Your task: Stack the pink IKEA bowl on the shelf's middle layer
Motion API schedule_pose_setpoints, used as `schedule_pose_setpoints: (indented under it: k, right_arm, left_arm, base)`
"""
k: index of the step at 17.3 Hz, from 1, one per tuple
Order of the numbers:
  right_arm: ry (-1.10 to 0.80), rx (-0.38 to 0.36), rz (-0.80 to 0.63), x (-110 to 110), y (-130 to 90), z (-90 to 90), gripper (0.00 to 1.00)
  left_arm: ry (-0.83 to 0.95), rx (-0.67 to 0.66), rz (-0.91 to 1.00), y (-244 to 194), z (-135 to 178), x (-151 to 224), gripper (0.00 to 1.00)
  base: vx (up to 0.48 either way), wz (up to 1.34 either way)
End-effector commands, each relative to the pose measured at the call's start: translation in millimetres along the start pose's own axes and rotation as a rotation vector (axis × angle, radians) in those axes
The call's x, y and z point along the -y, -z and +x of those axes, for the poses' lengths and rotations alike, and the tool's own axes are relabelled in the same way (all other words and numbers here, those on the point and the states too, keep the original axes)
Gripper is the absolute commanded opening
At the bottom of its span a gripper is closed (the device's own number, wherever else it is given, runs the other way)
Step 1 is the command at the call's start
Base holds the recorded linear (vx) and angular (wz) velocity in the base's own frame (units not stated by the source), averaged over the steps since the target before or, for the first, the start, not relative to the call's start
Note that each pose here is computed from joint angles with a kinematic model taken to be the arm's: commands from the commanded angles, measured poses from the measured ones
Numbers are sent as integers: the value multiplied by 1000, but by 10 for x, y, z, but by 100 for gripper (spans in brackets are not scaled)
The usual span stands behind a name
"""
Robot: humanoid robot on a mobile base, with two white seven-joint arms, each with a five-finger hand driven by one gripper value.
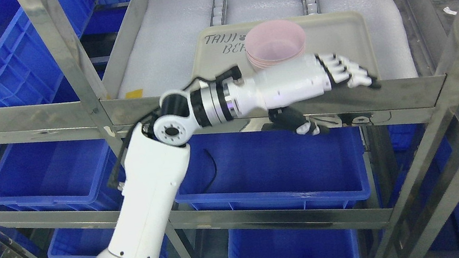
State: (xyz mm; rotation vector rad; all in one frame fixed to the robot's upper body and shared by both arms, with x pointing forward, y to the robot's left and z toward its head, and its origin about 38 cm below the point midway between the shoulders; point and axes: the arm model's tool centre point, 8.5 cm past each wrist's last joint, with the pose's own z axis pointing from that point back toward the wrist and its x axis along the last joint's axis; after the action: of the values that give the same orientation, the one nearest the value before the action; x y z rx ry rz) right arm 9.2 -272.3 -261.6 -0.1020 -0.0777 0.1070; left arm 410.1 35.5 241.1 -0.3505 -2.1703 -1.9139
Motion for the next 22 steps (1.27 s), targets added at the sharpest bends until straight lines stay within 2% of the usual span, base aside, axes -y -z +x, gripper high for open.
schedule_pose_setpoints:
  k: [1, 4, 5, 8, 11, 13, 15, 18, 20, 22]
  right_arm:
    - [-1, 11, -17, 111, 4, 16, 100]
    - [-1, 11, -17, 111, 4, 16, 100]
    - [-1, 11, -17, 111, 4, 16, 100]
    - [-1, 13, -17, 112, 5, 25, 100]
    - [-1, 13, -17, 112, 5, 25, 100]
    - [-1, 13, -17, 112, 5, 25, 100]
    - [-1, 13, -17, 112, 5, 25, 100]
    - [-1, 13, -17, 112, 5, 25, 100]
    - [-1, 13, -17, 112, 5, 25, 100]
    - [-1, 13, -17, 112, 5, 25, 100]
  left_arm:
    - [-362, 87, -74, 81, 657, 1703, 83]
    - [-622, -83, 7, -364, 721, 2509, 84]
    - [-686, -152, 69, -513, 671, 2666, 85]
    - [-745, -413, 616, -1003, 335, 2586, 86]
    - [-743, -783, 971, -1593, 72, 2557, 86]
    - [-760, -872, 1051, -1842, -12, 2492, 86]
    - [-849, -967, 1090, -1931, -111, 2376, 88]
    - [-847, -949, 1160, -1986, -182, 2022, 89]
    - [-834, -947, 1174, -2027, -186, 1961, 89]
    - [-844, -932, 1153, -1989, -168, 1991, 95]
  base:
    - [-67, -10]
    - [-101, -101]
    - [-110, -149]
    - [-105, -243]
    - [-64, -154]
    - [-37, -93]
    - [-12, -31]
    - [4, 19]
    - [4, 17]
    - [0, 0]
